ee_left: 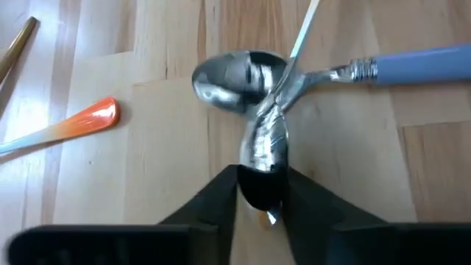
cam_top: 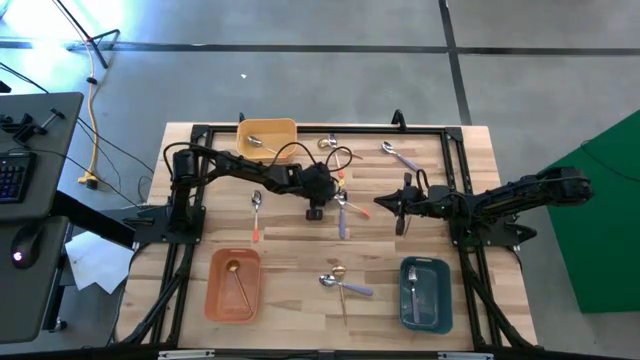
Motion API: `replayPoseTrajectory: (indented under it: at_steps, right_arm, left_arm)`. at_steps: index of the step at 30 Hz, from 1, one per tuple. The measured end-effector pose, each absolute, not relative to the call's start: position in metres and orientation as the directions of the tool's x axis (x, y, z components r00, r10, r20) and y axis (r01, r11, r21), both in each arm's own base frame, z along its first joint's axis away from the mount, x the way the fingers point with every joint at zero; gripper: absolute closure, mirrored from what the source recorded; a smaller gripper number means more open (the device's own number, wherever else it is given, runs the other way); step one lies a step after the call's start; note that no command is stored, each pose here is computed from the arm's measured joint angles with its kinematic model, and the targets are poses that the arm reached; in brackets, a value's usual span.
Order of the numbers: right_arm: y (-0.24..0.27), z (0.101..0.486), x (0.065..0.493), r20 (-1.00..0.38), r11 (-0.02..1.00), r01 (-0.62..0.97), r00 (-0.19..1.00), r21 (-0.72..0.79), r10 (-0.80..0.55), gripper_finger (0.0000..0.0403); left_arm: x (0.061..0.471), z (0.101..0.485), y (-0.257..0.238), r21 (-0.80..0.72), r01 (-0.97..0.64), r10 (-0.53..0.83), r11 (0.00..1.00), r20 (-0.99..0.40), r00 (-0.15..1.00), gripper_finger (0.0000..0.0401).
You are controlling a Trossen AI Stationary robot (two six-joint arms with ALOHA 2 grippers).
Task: Sort silverware by color (type)
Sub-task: Put the bottom right orange spoon into the yellow bin
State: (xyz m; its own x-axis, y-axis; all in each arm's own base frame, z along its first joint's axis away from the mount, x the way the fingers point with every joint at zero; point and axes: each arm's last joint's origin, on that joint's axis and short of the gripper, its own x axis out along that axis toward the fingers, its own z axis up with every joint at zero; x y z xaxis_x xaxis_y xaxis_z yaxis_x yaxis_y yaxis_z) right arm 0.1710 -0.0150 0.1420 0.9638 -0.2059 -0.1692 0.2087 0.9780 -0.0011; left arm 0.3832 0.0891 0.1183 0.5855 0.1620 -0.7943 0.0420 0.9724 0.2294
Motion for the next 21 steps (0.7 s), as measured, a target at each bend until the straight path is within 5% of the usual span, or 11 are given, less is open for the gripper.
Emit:
replayPoseTrajectory:
  at_steps: [5,15,21]
  right_arm:
    - [-0.015,0.142,0.171,-0.169,0.977,0.214,0.963,-0.001,-0.211,0.0403]
    - [-0.015,0.144,0.171,-0.153,0.976,0.219,0.965,0.014,-0.214,0.0403]
    - [-0.016,0.147,0.171,-0.122,0.972,0.231,0.967,0.034,-0.226,0.0403]
  left_arm:
    - [0.383,0.118,0.090,0.267,0.035,0.199,0.963,-0.793,0.575,0.0390]
    - [0.382,0.122,0.090,0.278,0.026,0.213,0.960,-0.789,0.576,0.0396]
    - [0.368,0.156,0.090,0.250,-0.042,0.230,0.967,-0.797,0.559,0.0396]
